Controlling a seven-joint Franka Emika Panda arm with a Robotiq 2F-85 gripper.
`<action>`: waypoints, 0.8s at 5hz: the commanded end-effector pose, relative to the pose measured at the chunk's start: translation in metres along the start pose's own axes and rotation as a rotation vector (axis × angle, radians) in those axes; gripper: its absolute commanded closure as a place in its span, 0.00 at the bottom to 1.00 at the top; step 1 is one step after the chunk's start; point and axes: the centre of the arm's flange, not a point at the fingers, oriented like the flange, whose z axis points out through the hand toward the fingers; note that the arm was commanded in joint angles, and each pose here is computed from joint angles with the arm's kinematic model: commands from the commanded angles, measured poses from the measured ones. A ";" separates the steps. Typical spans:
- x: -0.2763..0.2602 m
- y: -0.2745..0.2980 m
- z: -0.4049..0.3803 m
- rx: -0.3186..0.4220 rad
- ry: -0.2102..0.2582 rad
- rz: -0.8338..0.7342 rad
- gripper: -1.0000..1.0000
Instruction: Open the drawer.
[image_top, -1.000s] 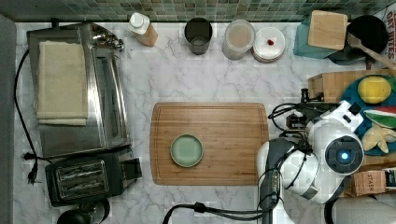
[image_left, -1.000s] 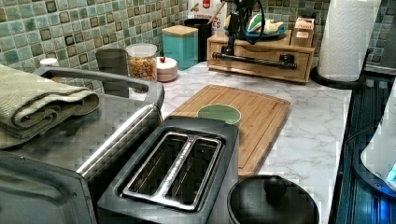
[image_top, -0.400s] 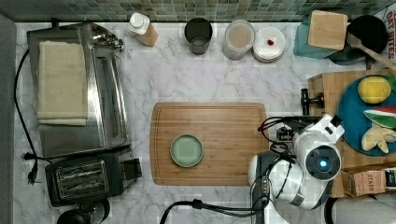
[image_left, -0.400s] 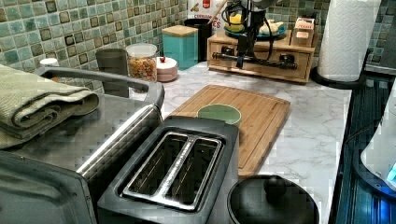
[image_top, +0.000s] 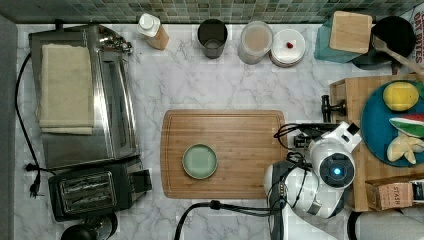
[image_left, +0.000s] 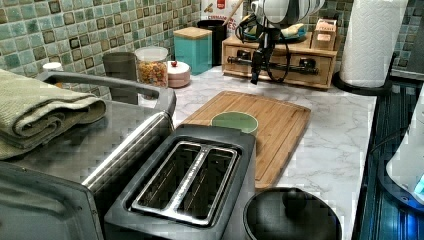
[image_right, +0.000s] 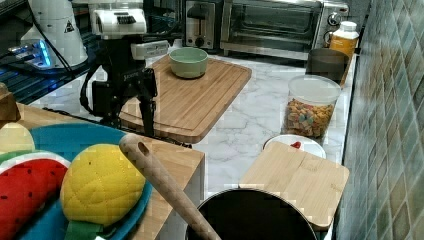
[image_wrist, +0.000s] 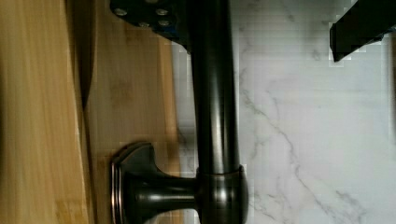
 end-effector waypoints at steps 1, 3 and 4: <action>-0.002 0.012 0.018 0.071 -0.126 0.012 0.00; 0.011 -0.014 0.010 0.133 -0.104 0.006 0.00; 0.020 -0.057 -0.007 0.182 -0.113 -0.029 0.00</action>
